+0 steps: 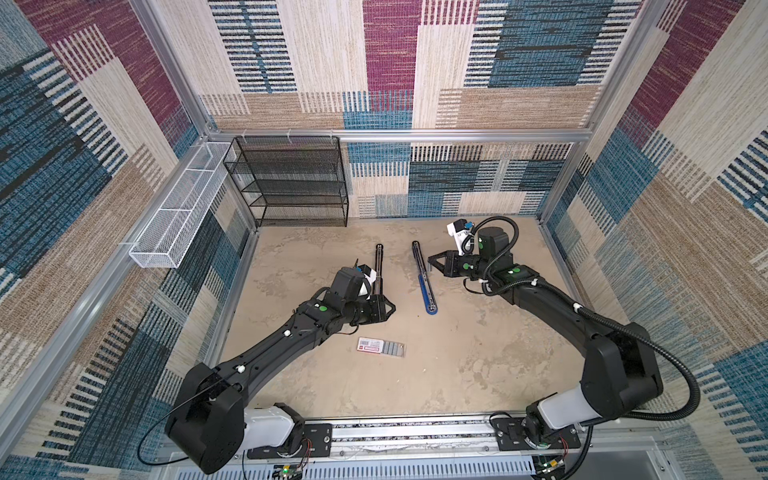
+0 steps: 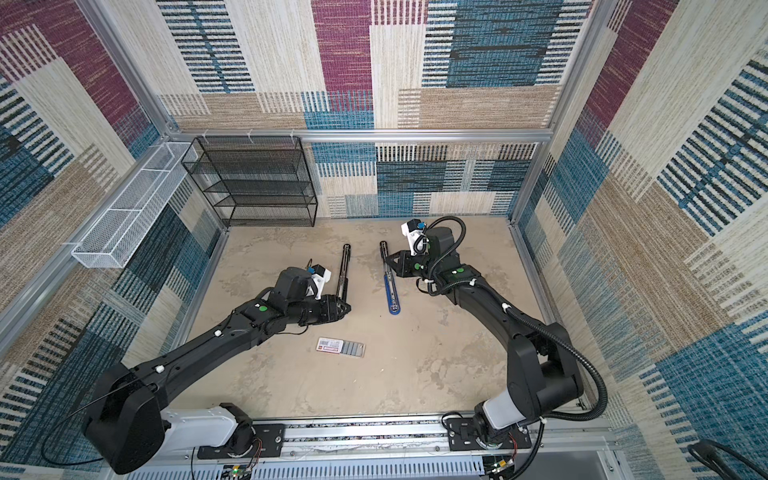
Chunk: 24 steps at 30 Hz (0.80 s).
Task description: Load the staples into the stapler
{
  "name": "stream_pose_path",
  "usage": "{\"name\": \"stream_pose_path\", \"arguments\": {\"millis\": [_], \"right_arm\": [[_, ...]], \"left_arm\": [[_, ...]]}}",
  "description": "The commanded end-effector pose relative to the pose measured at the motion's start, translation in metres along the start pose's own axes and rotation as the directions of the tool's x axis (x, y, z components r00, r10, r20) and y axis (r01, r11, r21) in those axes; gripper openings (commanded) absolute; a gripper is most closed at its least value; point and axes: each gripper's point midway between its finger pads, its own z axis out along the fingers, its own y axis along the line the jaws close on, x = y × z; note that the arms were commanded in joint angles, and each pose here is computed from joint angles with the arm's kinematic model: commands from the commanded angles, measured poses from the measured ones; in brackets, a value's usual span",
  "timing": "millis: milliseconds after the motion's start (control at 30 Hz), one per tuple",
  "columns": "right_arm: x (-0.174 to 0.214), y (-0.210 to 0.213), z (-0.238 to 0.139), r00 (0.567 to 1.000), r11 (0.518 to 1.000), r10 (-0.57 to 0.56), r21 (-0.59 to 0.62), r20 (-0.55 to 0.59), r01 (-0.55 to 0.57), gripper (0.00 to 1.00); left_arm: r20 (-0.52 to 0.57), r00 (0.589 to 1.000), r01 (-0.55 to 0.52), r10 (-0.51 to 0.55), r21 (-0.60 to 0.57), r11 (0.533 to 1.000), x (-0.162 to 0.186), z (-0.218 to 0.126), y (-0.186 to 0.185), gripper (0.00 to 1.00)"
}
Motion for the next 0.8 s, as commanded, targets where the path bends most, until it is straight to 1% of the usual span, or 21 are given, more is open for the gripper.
{"name": "stream_pose_path", "arguments": {"millis": [0, 167, 267, 333, 500, 767], "right_arm": [[0.000, -0.031, 0.007, 1.000, 0.987, -0.018, 0.157, -0.004, 0.018, 0.16], [0.005, -0.058, 0.021, 0.999, 0.963, 0.004, 0.270, -0.033, 0.005, 0.16], [0.010, -0.069, 0.031, 0.998, 0.947, 0.011, 0.321, -0.057, 0.008, 0.16], [0.014, -0.073, 0.038, 0.997, 0.941, 0.012, 0.339, -0.070, 0.013, 0.16], [0.020, -0.077, 0.053, 0.995, 0.925, -0.003, 0.379, -0.095, 0.039, 0.16], [0.029, -0.084, 0.074, 0.990, 0.898, -0.030, 0.433, -0.134, 0.086, 0.16]], "left_arm": [[-0.012, 0.999, -0.045, 0.046, 0.022, 0.999, -0.002, 0.005, -0.007, 0.47], [-0.020, 0.998, -0.062, 0.062, -0.009, 0.998, -0.004, 0.012, -0.006, 0.48], [-0.029, 0.997, -0.078, 0.077, -0.032, 0.996, -0.003, 0.018, -0.003, 0.51], [-0.035, 0.996, -0.088, 0.086, -0.043, 0.995, -0.002, 0.022, -0.002, 0.53], [-0.031, 0.993, -0.112, 0.110, -0.075, 0.991, -0.003, 0.026, 0.001, 0.53], [-0.037, 0.994, -0.103, 0.100, -0.088, 0.991, -0.001, 0.027, 0.005, 0.53]]}}
